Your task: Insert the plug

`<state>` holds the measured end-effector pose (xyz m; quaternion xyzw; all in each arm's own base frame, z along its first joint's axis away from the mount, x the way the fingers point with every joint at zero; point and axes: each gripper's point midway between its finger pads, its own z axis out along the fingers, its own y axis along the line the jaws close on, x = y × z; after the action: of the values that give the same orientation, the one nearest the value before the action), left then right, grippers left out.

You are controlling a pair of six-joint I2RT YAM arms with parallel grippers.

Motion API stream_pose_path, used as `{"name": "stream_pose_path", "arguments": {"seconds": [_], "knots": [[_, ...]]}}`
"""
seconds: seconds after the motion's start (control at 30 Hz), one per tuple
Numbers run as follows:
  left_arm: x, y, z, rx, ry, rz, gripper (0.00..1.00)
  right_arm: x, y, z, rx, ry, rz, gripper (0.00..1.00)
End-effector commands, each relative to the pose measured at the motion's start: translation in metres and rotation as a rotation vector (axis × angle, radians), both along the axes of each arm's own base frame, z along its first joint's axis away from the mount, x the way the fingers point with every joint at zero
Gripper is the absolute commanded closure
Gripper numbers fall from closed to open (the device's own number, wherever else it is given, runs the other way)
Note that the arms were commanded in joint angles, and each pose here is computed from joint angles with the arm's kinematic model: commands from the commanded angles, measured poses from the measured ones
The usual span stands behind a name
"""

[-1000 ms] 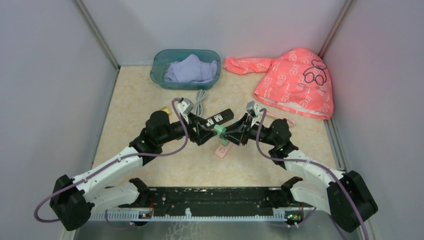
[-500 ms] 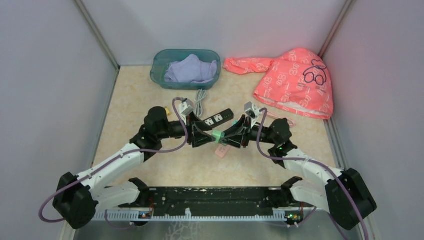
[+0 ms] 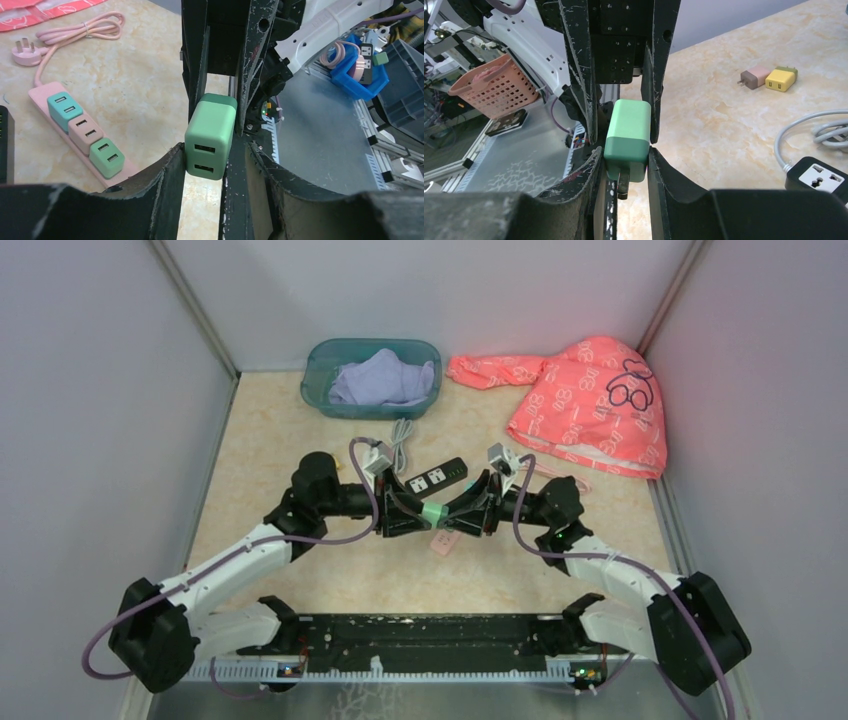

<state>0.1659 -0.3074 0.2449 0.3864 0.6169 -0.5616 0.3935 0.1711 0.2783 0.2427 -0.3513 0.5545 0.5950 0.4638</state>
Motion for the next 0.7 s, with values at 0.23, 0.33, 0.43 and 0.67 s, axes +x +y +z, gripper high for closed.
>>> {"name": "stream_pose_path", "arguments": {"seconds": [0.23, 0.33, 0.43, 0.67], "knots": [[-0.009, -0.006, 0.021, -0.072, -0.021, -0.096, 0.58, 0.0, 0.003, 0.025, 0.063, -0.08, 0.048, 1.0], [-0.009, -0.006, 0.019, -0.068, -0.018, -0.1, 0.69, 0.0, 0.003, 0.025, 0.064, -0.074, 0.054, 1.0], [-0.008, -0.005, 0.02, -0.061, -0.024, -0.089, 0.82, 0.001, 0.003, 0.025, 0.065, -0.07, 0.044, 1.0], [0.006, 0.002, 0.013, 0.03, -0.008, 0.033, 0.98, 0.015, -0.001, 0.015, 0.031, -0.035, -0.067, 0.7]]}}
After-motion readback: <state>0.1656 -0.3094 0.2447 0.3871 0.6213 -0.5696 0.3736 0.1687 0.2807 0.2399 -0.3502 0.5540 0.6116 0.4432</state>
